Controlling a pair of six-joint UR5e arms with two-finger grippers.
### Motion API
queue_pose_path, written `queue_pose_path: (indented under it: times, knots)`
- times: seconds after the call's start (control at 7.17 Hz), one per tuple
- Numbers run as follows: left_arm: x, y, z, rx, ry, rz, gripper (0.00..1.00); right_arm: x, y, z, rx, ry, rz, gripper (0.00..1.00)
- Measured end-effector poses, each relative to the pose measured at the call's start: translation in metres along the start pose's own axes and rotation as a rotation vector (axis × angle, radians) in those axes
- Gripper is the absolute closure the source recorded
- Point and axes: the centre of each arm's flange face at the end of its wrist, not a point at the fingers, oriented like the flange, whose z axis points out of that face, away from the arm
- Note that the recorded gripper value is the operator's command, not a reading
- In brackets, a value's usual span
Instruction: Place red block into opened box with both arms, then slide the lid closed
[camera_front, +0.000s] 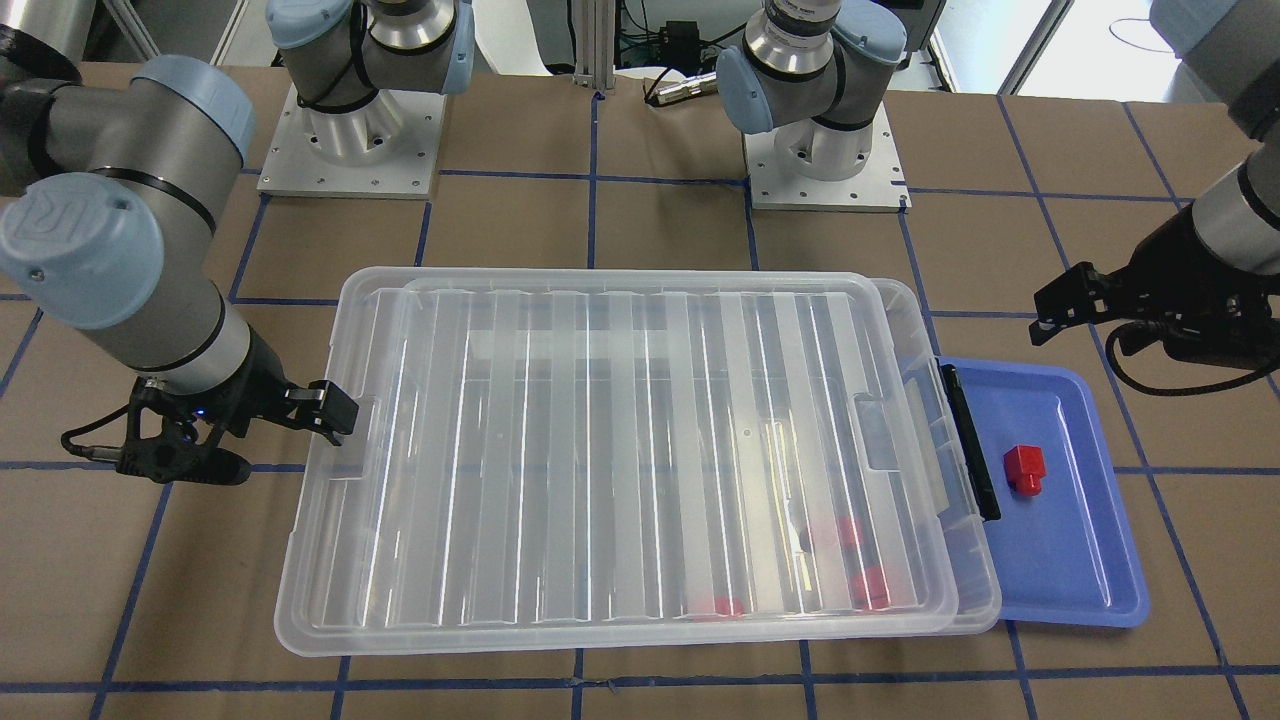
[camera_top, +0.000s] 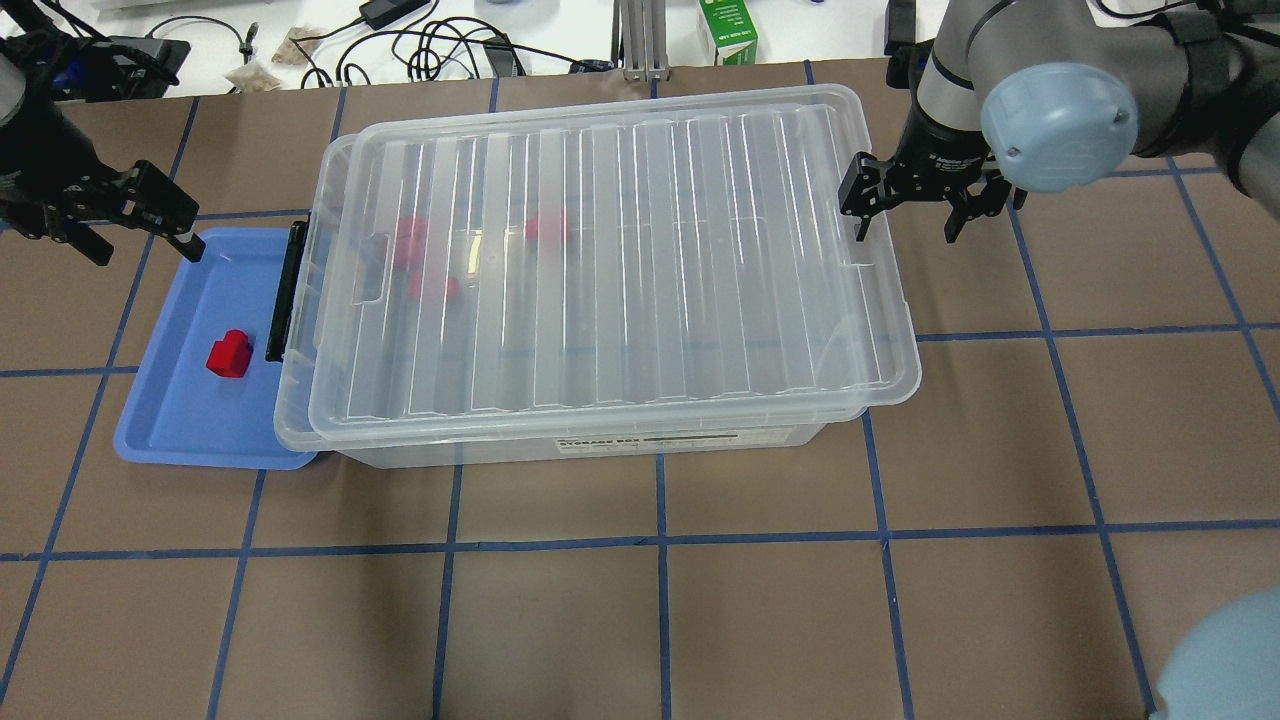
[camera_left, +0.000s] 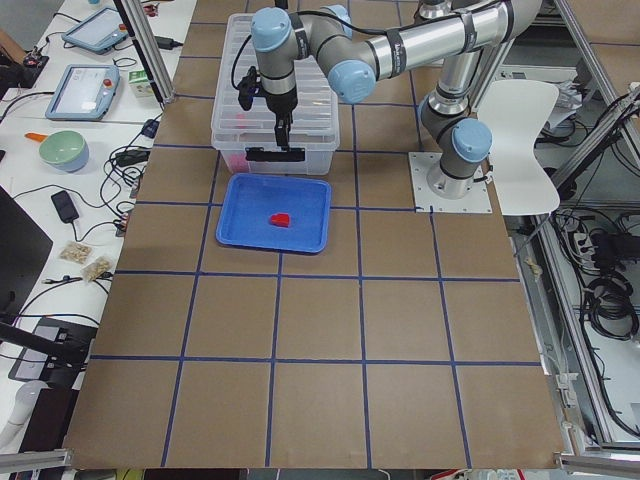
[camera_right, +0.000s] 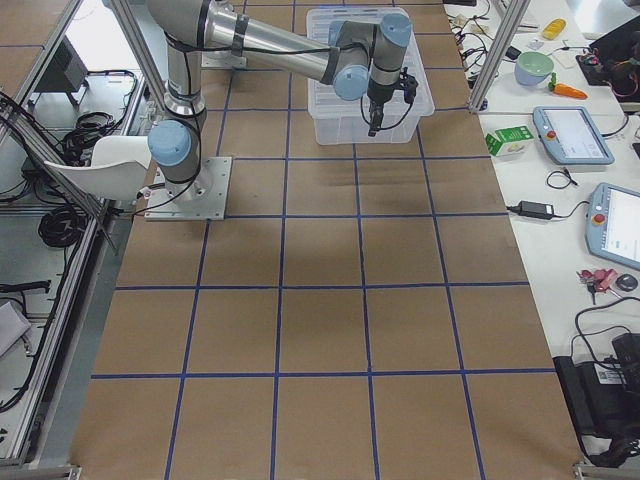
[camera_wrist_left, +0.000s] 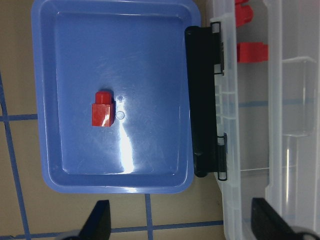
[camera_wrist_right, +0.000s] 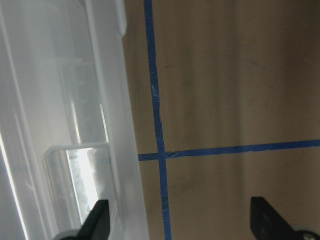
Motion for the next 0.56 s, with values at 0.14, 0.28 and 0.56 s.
queue_pose_path:
  times: [0.14, 0.28, 0.56]
  knots:
    - [-0.021, -0.003, 0.017, -0.004, 0.006, 0.018, 0.0, 0.016, -0.004, 0.0, -0.001, -0.002, 0.025, 0.0]
    - [-0.04, -0.006, 0.037, 0.003, 0.006, 0.039, 0.0, 0.028, -0.007, -0.001, 0.001, -0.004, 0.045, 0.0]
    - [-0.065, -0.007, 0.073, 0.01, 0.004, 0.054, 0.0, 0.047, -0.011, -0.004, 0.007, -0.004, 0.074, 0.0]
